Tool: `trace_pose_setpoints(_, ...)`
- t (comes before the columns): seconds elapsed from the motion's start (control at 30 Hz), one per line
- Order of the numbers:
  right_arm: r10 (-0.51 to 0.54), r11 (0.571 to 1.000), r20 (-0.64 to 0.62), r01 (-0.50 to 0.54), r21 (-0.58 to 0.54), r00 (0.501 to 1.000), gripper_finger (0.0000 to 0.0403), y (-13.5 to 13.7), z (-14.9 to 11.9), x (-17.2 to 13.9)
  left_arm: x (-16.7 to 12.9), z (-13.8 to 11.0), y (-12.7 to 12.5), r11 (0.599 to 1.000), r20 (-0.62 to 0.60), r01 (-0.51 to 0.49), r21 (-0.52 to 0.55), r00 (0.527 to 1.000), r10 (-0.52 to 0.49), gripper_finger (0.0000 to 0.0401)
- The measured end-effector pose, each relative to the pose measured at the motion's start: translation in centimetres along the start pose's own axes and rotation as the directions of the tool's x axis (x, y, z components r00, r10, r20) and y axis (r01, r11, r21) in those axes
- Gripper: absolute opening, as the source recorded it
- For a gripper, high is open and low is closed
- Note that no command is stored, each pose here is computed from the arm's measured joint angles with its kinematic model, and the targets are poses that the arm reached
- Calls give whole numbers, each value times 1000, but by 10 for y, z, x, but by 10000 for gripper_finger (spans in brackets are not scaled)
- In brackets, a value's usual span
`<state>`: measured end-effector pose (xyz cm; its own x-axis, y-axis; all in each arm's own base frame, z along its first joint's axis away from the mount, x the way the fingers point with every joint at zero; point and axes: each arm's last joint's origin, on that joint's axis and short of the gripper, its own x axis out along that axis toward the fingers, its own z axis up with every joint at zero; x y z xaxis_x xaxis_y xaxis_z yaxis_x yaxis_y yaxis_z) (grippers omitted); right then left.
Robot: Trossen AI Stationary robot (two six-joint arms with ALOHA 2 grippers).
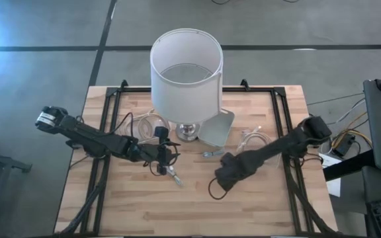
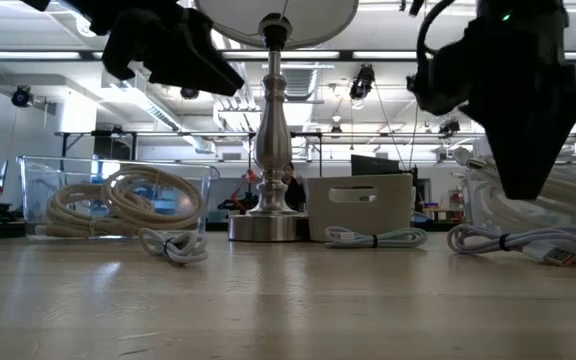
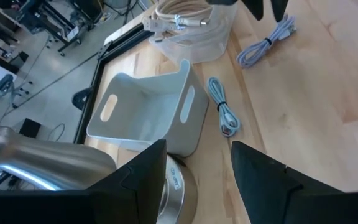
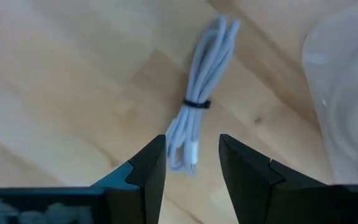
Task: Pick & Place USB Port
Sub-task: Put the purple charger cable into the gray bin
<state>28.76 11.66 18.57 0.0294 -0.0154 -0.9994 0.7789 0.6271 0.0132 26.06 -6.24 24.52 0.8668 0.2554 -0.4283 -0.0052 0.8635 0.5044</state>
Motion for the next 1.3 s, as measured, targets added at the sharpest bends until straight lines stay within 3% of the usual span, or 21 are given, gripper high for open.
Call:
trace_pose_setpoints(0.57,-66,997,-73,69,38,995,137,2,6,27,0,0,0,1000,-2,1,3,1000,-1,186)
trace_pose_setpoints(1.07,-24,999,-64,22,-34,998,135,7,11,40,0,0,0,1000,-2,1,18,1000,-1,186)
trace_pose_setpoints(1.3,-6,999,-107,0,-53,994,83,8,10,39,0,0,0,1000,-2,1,18,1000,-1,186)
